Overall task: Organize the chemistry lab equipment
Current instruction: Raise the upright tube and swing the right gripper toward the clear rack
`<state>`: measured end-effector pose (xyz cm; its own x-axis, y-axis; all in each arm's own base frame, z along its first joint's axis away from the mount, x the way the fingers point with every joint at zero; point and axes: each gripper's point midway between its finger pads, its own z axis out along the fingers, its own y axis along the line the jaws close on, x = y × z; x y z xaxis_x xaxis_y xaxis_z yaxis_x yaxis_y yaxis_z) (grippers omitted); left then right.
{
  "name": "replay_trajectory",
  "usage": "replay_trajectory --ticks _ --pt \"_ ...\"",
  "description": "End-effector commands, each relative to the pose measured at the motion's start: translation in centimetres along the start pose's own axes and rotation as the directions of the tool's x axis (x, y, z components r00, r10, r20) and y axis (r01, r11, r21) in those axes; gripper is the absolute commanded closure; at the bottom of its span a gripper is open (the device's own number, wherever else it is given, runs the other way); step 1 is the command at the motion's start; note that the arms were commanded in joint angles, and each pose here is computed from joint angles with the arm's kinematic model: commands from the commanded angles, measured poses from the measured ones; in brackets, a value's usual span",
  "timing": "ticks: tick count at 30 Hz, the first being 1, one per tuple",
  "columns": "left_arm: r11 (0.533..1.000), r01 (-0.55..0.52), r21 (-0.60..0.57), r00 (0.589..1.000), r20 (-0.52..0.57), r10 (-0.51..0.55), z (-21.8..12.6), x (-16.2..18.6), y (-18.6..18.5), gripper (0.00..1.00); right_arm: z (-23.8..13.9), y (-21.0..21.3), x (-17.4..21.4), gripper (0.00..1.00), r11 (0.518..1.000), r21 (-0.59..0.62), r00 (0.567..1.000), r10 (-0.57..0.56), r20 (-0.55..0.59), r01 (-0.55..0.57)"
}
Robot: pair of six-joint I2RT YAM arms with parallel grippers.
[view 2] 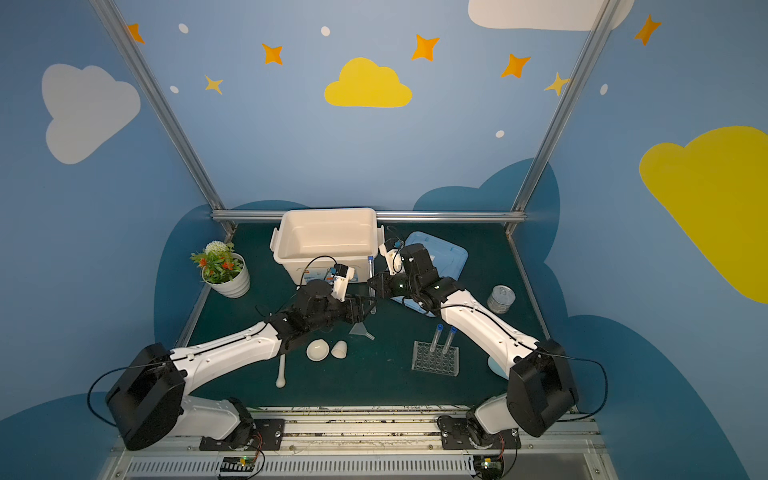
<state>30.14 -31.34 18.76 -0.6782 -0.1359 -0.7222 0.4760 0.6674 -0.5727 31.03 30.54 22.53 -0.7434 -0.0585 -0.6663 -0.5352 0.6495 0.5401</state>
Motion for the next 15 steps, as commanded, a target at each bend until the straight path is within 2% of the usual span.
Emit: replay_trajectory --ticks 1,15 --pt "1.0 -0.015 0.026 1.0 0.018 0.014 0.23 -1.1 -0.85 0.44 -0.83 1.2 -0.42 0.85 0.999 -0.034 1.0 -0.008 0.026 0.009" --pt "0.999 -0.007 0.052 1.0 0.013 0.006 0.75 -1.17 -1.25 0.54 -1.02 1.22 -0.07 0.85 0.999 -0.046 0.999 0.017 0.041 -0.015"
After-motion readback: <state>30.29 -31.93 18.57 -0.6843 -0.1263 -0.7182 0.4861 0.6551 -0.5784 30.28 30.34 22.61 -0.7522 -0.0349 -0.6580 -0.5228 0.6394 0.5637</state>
